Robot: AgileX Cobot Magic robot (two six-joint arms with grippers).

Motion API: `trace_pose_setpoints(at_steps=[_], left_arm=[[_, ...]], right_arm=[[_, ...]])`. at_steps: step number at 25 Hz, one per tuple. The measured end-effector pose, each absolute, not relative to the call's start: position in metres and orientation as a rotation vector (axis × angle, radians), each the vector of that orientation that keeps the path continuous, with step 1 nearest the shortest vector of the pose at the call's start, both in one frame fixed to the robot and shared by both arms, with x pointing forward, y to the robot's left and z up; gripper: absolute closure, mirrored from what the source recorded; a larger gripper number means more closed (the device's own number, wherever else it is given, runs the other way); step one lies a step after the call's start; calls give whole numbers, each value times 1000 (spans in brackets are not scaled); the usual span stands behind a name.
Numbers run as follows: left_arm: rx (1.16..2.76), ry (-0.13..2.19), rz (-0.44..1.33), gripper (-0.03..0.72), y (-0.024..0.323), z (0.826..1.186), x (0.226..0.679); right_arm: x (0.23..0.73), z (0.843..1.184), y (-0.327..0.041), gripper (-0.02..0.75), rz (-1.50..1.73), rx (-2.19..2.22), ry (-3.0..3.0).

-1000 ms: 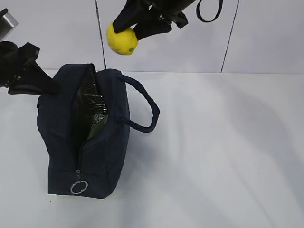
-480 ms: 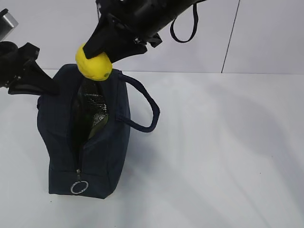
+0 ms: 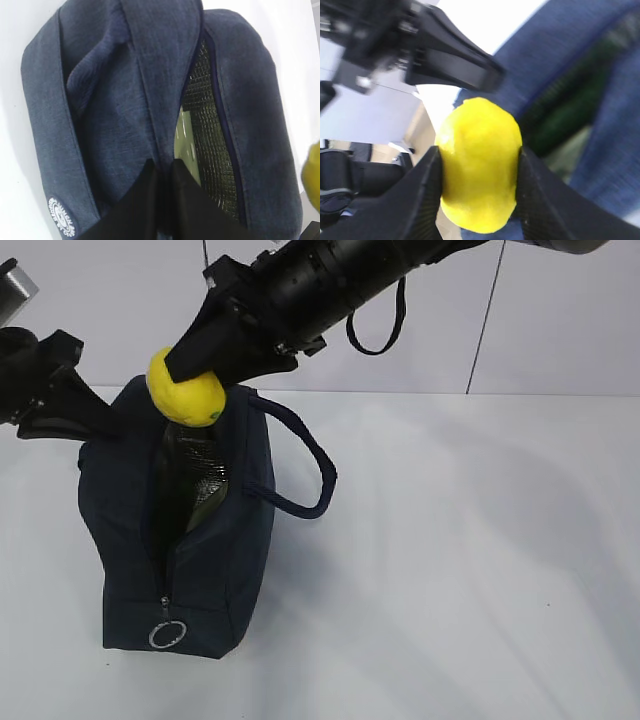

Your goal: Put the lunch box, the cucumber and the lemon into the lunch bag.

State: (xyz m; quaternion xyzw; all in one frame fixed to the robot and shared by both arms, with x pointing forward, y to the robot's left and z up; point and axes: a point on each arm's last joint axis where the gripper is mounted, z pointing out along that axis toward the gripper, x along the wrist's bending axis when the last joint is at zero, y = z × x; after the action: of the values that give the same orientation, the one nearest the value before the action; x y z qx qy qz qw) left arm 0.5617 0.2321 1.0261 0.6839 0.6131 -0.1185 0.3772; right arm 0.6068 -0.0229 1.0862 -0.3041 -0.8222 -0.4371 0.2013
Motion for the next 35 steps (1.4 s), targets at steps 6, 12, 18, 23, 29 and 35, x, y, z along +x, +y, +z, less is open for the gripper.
trace_pose_setpoints(at_steps=[6,12,18,23,29,35], left_arm=[[1749,1568,-303,679,232,1026,562],[1756,1568,-300,679,232,1026,562],[1759,1567,-298,679,232,1026,562],[1760,1567,-298,679,233,1026,561],[1760,1567,-300,679,232,1026,561],[1762,1567,-299,679,233,1026,561]], right_arm=[[610,1078,-18,389,-1263,-771,-2291],[618,1051,-9,372,-1257,-743,-2251],[618,1046,-8,348,-1269,-677,-2307],[619,1041,-11,321,-1239,-593,-2423],[621,1041,-11,293,-1282,-517,-2484],[622,1041,-11,282,-1300,-502,-2497]])
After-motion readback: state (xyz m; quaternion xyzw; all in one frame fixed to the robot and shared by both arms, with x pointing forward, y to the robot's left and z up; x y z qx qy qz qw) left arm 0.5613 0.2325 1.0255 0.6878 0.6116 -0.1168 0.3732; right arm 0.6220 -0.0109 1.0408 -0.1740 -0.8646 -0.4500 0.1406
